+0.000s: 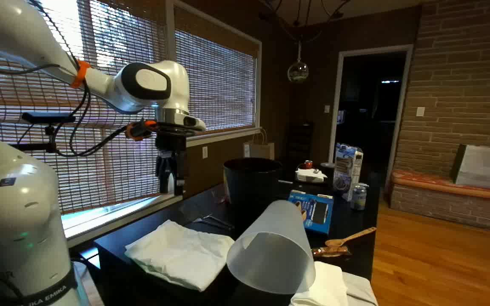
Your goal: Put the container upright
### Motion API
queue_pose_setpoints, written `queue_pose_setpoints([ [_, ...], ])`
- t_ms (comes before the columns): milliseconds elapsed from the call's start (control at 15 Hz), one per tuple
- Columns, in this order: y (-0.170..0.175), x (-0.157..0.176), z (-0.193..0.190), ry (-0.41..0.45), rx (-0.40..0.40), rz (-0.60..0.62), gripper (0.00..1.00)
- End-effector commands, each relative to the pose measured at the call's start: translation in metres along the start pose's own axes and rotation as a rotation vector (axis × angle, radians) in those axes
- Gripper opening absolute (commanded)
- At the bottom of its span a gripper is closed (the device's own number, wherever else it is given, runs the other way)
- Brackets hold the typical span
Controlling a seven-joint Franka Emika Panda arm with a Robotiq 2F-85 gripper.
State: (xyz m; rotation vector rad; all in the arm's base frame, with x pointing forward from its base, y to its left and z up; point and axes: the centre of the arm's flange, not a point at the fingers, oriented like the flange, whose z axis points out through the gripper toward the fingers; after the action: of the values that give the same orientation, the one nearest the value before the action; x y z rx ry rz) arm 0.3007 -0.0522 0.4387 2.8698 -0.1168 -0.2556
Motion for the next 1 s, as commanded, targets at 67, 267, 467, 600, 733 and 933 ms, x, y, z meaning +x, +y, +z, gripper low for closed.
queue_pose_setpoints([
  [67,0.0,0.0,0.0,0.0,0.0,0.0,1.0],
  [267,0.0,0.0,0.0,0.0,0.0,0.0,1.0],
  [467,0.01,0.022,0.011,0.029,-0.013,0.09,1.0],
  [600,0.03,0.051,0.022,0.059,0.007,0.217,1.0],
  [733,0.057,0.076,0.032,0.089,0.038,0.327,1.0],
  [933,0.105,0.107,0.055,0.118,0.112,0.492,1.0],
])
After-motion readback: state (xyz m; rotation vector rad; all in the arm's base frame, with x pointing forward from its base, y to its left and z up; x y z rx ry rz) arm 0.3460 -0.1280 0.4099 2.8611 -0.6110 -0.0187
